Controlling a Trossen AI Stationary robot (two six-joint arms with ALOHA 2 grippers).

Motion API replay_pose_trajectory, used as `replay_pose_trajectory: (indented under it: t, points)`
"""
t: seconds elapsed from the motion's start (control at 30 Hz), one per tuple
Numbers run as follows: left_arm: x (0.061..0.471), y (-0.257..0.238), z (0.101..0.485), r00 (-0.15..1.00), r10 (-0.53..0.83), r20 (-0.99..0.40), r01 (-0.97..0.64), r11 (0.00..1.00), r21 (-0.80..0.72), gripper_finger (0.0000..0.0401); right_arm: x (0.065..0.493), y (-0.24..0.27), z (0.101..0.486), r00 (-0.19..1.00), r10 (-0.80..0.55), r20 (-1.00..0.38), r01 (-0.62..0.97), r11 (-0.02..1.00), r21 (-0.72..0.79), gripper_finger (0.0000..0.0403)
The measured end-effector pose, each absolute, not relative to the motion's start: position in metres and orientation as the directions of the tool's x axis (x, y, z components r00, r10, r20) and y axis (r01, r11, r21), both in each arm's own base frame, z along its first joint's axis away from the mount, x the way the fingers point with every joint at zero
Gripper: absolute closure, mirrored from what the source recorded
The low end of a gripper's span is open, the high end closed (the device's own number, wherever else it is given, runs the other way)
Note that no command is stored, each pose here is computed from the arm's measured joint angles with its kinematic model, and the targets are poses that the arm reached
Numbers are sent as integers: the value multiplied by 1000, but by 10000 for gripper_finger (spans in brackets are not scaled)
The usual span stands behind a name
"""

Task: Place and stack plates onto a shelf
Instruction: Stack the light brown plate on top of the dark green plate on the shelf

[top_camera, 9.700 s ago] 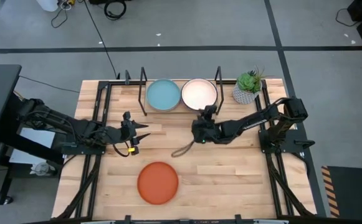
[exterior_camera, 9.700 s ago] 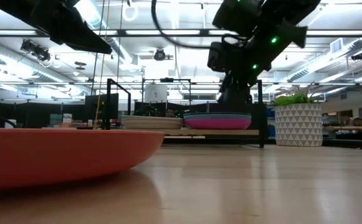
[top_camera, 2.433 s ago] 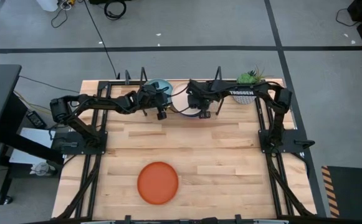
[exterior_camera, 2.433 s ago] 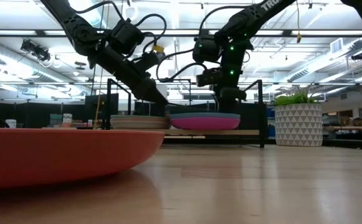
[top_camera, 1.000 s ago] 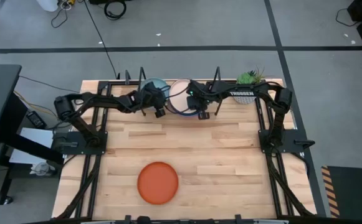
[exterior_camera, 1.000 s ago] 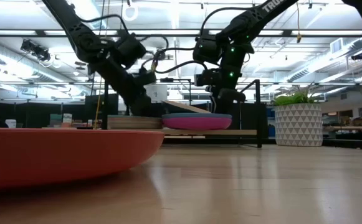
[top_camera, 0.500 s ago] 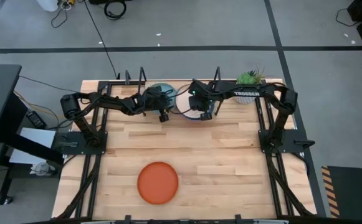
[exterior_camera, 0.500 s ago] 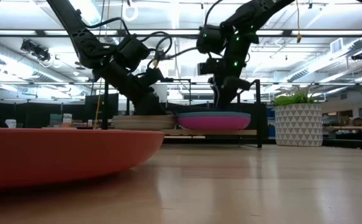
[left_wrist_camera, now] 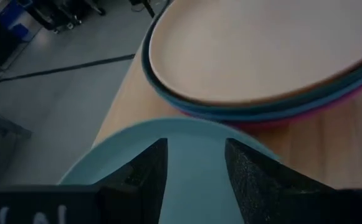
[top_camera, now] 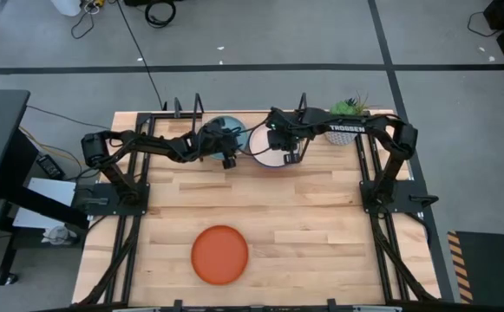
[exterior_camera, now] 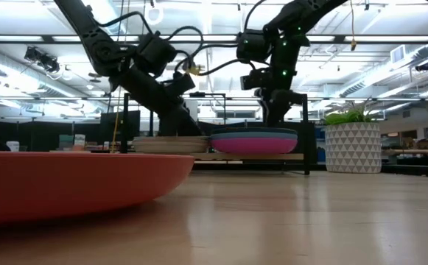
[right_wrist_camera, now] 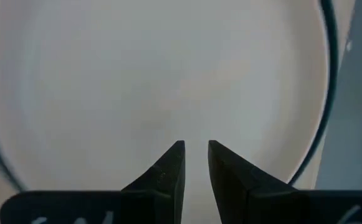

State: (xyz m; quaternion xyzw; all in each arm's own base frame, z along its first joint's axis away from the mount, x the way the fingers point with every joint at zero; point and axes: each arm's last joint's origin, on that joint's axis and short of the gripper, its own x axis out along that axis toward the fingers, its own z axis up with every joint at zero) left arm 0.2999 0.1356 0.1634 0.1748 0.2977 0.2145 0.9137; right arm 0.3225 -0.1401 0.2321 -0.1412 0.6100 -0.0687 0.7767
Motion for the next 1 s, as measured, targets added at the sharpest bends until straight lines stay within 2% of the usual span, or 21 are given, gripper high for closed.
replay_pose_trajectory:
  t: [0.3, 0.43, 0.63, 1.0]
  points:
    - [294, 140, 157, 683, 501, -532, -322, 860, 396, 232, 316, -119, 233, 81, -281, -956, -46, 957, -286, 326]
    - [294, 141, 157, 682, 502, -533, -323, 859, 396, 232, 317, -104, 231, 31, -291, -956, -91, 952, -292, 328]
    - [293, 141, 157, 679, 503, -535, -325, 859, 395, 232, 318, -92, 231, 10, -303, -953, -131, 944, -302, 339]
    - [293, 141, 157, 681, 500, -535, -340, 863, 374, 232, 314, -108, 214, 18, -252, -968, -68, 965, -253, 348]
